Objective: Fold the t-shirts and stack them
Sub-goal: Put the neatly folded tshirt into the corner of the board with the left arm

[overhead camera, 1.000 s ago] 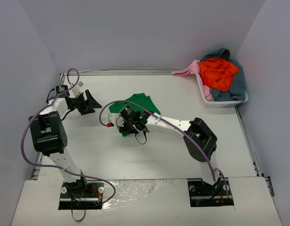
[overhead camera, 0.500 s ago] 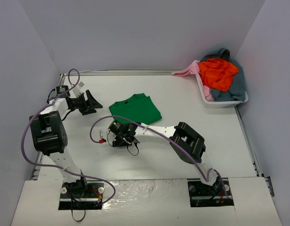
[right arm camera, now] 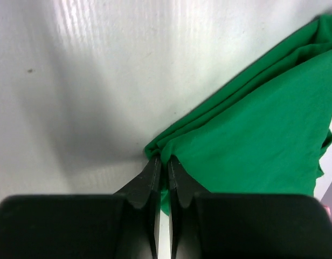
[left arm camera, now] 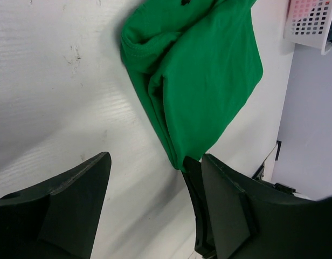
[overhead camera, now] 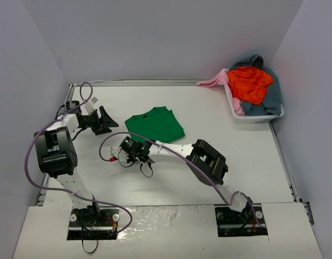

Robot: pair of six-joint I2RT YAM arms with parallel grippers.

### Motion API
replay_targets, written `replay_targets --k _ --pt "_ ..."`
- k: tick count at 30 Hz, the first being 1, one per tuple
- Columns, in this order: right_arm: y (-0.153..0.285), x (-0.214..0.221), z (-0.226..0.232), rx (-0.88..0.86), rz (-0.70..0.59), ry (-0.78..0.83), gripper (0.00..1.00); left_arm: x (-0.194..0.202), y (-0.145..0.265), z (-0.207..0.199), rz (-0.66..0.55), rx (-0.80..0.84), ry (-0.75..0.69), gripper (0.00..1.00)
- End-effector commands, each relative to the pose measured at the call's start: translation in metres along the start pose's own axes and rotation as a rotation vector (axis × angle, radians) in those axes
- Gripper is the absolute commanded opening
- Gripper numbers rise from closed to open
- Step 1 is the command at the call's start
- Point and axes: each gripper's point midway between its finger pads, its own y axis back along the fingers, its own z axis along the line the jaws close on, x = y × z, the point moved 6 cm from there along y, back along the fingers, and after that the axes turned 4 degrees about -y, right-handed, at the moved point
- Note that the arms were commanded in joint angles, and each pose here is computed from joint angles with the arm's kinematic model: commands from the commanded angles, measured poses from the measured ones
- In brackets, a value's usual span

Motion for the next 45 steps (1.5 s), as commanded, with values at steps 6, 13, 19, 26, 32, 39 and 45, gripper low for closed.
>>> replay_targets --k 6,13,19,26,32,39,45 --pt "0.009 -0.008 -0.023 0.074 0.001 -0.040 0.00 0.008 0.007 -0.015 0.032 0.096 0.028 0.69" --pt "0.020 -0.026 -0.055 0.166 -0.013 -0.060 0.00 0.018 0.000 -0.030 0.102 0.192 0.109 0.76" --pt "0.018 -0.038 -0.067 0.183 -0.016 -0.067 0.00 0.031 -0.021 -0.035 0.117 0.237 0.177 0.79" --pt "0.005 -0.037 -0.059 0.167 0.019 -0.051 0.00 0.047 -0.042 -0.043 0.167 0.266 0.229 0.94" --pt "0.001 -0.040 -0.052 0.155 0.027 -0.033 0.00 0.052 -0.057 -0.040 0.177 0.266 0.251 0.94" --pt "0.012 -0.046 -0.060 0.180 0.019 -0.035 0.00 0.063 -0.067 -0.026 0.207 0.236 0.273 0.94" --pt "0.025 -0.051 -0.072 0.214 0.009 -0.039 0.00 0.065 -0.065 -0.026 0.208 0.193 0.242 0.94"
